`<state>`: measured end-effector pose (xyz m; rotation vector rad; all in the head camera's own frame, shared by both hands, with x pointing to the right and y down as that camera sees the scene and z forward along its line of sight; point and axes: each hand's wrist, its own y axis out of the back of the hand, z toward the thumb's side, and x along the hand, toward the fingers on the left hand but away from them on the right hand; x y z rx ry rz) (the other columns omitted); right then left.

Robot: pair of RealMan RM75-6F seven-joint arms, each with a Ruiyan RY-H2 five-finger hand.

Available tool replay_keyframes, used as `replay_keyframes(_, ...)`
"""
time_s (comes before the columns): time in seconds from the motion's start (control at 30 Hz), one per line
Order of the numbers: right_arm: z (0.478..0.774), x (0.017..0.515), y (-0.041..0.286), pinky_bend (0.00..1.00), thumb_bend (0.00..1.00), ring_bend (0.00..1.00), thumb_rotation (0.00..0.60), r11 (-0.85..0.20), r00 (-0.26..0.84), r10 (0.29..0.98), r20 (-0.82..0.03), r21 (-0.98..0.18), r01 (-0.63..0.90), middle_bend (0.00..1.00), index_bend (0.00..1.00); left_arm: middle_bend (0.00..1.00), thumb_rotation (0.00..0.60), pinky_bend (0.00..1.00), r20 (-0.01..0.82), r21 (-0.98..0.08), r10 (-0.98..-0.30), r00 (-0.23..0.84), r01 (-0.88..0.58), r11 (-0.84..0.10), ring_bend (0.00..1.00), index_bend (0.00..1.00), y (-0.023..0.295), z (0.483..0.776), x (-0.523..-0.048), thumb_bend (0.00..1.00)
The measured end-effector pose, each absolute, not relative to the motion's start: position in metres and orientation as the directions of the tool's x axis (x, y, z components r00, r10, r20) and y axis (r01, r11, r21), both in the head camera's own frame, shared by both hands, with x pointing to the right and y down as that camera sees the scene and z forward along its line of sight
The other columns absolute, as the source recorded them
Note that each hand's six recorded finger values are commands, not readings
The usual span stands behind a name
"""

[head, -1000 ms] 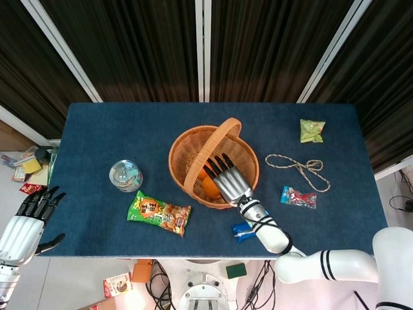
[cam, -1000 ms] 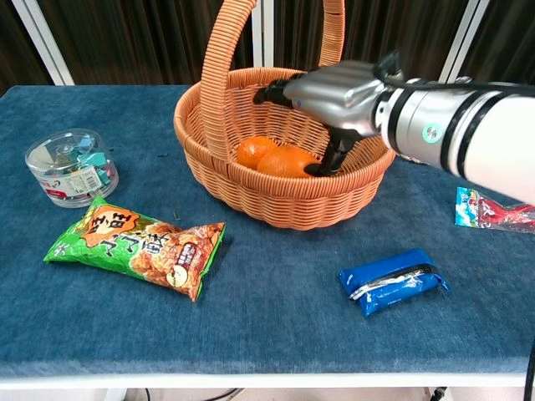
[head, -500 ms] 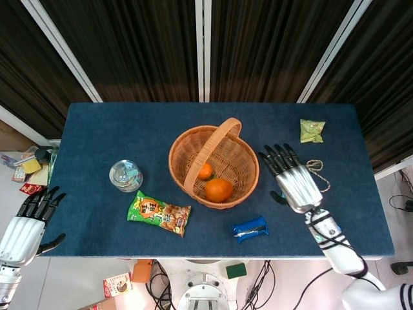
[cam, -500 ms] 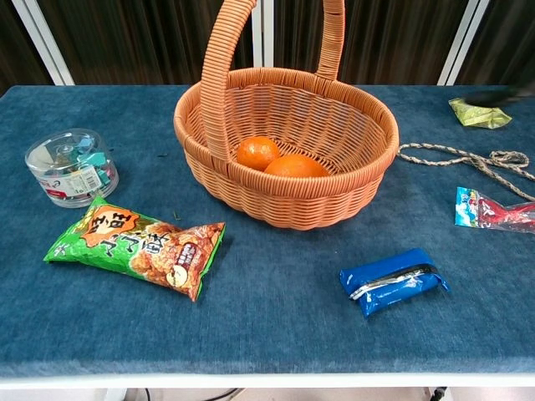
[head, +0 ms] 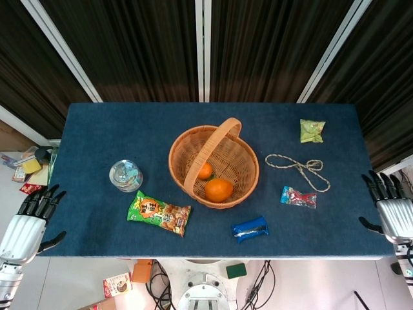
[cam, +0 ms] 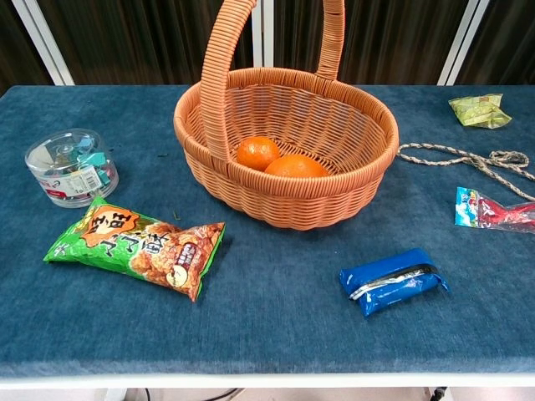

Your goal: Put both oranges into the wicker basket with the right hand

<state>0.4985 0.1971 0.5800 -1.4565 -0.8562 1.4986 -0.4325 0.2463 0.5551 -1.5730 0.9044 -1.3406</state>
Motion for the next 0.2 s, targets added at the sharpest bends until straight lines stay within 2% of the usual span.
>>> replay_keyframes(0.2, 0.588, 0.536, 0.22, 0.0, 0.13, 0.0, 0.6, -0.346, 0.004, 0.937, -0.349, -0.931, -0.117, 0.0, 0.0, 0.03, 0.6, 0.12, 0.361, -0.931, -0.921, 0.144, 0.003, -0.365, 0.0, 0.1, 0.247, 0.554, -0.434, 0.13)
